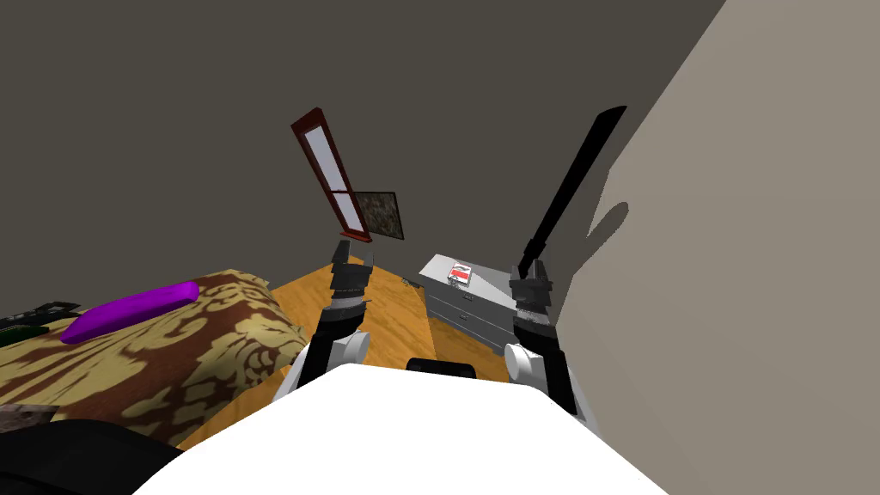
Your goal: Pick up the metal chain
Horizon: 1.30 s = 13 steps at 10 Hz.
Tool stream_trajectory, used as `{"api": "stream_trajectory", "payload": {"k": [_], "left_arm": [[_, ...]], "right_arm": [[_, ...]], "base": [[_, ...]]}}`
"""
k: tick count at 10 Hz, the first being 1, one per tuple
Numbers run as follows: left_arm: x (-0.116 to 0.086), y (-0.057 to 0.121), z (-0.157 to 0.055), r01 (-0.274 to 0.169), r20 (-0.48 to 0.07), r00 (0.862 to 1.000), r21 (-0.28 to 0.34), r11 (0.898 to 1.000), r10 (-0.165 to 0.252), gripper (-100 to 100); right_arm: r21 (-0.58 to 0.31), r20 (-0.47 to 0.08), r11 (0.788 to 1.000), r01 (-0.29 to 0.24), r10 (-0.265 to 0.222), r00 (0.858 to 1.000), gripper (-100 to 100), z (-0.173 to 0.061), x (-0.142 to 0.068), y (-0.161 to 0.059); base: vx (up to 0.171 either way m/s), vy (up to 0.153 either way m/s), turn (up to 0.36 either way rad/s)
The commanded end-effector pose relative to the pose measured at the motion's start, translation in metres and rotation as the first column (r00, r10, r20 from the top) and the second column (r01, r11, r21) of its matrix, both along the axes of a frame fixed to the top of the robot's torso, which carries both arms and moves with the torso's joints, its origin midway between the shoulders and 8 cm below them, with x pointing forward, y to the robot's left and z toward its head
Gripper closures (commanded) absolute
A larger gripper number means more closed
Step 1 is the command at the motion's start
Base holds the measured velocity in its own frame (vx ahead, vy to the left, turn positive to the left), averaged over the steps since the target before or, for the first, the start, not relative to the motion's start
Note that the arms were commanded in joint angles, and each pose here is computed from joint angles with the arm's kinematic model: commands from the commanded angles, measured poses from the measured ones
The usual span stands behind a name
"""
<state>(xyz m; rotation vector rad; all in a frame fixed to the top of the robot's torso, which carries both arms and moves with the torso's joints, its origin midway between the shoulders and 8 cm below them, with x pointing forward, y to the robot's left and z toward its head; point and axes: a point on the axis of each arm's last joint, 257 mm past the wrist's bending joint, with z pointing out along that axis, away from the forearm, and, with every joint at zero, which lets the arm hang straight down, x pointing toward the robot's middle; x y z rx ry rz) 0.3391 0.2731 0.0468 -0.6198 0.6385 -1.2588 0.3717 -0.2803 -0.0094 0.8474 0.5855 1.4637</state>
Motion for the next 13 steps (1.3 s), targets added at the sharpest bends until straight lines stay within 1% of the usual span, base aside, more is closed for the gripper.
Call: {"api": "stream_trajectory", "payload": {"k": [1, 4, 6, 7, 8, 9, 10, 11, 12, 13], "left_arm": [[0.0, 0.0, 0.0, 0.0, 0.0, 1.0, 0.0, 1.0, 0.0, 0], [0.0, 0.0, 0.0, 0.0, 0.0, 1.0, 0.0, 1.0, 0.0, 0], [0.0, 0.0, 0.0, 0.0, 0.0, 1.0, 0.0, 1.0, 0.0, 0], [0.0, 0.0, 0.0, 0.0, 0.0, 1.0, 0.0, 1.0, 0.0, 0], [0.0, 0.0, 0.0, 0.0, 0.0, 1.0, 0.0, 1.0, 0.0, 0], [0.0, 0.0, 0.0, 0.0, 0.0, 1.0, 0.0, 1.0, 0.0, 0], [0.0, 0.0, 0.0, 0.0, 0.0, 1.0, 0.0, 1.0, 0.0, 0], [0.0, 0.0, 0.0, 0.0, 0.0, 1.0, 0.0, 1.0, 0.0, 0], [0.0, 0.0, 0.0, 0.0, 0.0, 1.0, 0.0, 1.0, 0.0, 0], [0.0, 0.0, 0.0, 0.0, 0.0, 1.0, 0.0, 1.0, 0.0, 0]], "right_arm": [[-0.058, -0.024, 0.998, -0.015, 0.014, 1.0, -100, -0.004, 0.007, 0.009], [-0.171, -0.076, 0.985, -0.036, 0.023, 0.997, -100, -0.016, 0.023, 0.026], [-0.264, -0.118, 0.963, -0.048, 0.017, 0.993, -100, -0.028, 0.037, 0.039], [-0.314, -0.14, 0.948, -0.053, 0.009, 0.99, -100, -0.036, 0.045, 0.045], [-0.367, -0.162, 0.928, -0.058, -0.003, 0.987, -100, -0.044, 0.053, 0.052], [-0.422, -0.184, 0.905, -0.062, -0.018, 0.983, -100, -0.053, 0.061, 0.058], [-0.477, -0.205, 0.876, -0.067, -0.036, 0.978, -100, -0.063, 0.069, 0.064], [-0.535, -0.224, 0.842, -0.073, -0.058, 0.973, -100, -0.074, 0.078, 0.069], [-0.591, -0.241, 0.803, -0.079, -0.083, 0.967, -100, -0.085, 0.087, 0.073], [-0.592, -0.241, 0.802, -0.079, -0.083, 0.967, -100, -0.085, 0.087, 0.073]], "base": [[-0.022, 0.045, 0.038], [-0.052, 0.095, 0.034], [-0.066, 0.118, 0.046], [-0.05, 0.121, 0.054], [-0.061, 0.13, 0.067], [-0.048, 0.138, 0.067], [-0.048, 0.151, 0.075], [-0.054, 0.149, 0.079], [-0.067, 0.145, 0.079], [-0.047, 0.092, 0.019]]}}
